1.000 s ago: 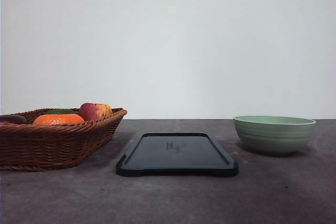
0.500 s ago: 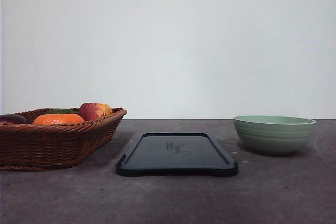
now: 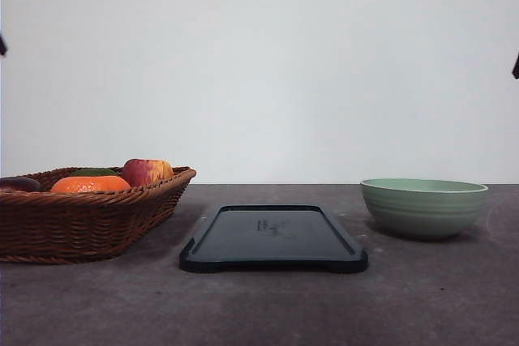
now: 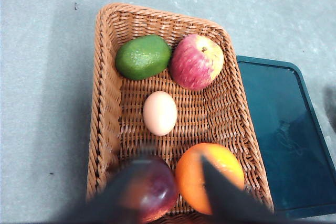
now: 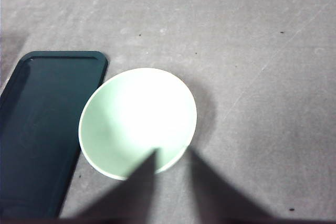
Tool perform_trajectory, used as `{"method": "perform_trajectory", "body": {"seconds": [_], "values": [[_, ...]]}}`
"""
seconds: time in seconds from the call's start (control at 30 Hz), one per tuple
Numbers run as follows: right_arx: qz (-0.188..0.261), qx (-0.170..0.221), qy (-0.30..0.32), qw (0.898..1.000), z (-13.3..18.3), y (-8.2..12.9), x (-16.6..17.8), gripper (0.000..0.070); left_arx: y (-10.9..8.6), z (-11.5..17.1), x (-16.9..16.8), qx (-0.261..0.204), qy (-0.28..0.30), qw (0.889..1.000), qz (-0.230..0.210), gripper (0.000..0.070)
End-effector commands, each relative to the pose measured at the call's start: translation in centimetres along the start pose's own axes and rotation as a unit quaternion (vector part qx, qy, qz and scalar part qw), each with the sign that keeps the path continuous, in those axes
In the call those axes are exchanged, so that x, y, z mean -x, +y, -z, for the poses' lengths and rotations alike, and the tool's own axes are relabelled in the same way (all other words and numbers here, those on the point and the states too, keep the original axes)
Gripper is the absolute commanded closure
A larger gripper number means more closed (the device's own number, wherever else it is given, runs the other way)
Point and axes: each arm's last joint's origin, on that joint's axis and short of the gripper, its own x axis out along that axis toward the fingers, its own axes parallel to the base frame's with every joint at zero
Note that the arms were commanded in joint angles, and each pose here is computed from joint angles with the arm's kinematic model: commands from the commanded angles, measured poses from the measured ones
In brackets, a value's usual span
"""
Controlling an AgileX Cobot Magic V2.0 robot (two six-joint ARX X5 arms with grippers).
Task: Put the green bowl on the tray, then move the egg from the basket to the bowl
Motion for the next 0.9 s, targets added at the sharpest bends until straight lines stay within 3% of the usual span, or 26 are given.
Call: {"method": "perform_trajectory", "body": {"seconds": [0.0, 0.23, 0.47, 0.87], "values": [[-0.003, 0.007, -0.006, 1.0, -0.5, 0.1, 0.2, 0.0348, -0.2, -0.6, 0.2, -0.013, -0.011, 1.0, 0.005, 0.0304], [0.003, -0.013, 0.019, 1.0, -0.9, 0.2, 0.6, 0.0344, -0.2, -0.6, 0.2, -0.013, -0.012, 1.0, 0.005, 0.0309], [0.015, -0.042, 0.104, 0.994, -3.3, 0.3, 0.1, 0.0345, -0.2, -0.6, 0.2, -0.013, -0.012, 1.0, 0.005, 0.0308], [0.019, -0.041, 0.228, 0.973, -7.2, -0.8, -5.9, 0.0346, -0.2, -0.6, 0.2, -0.013, -0.012, 1.0, 0.005, 0.0309]]}}
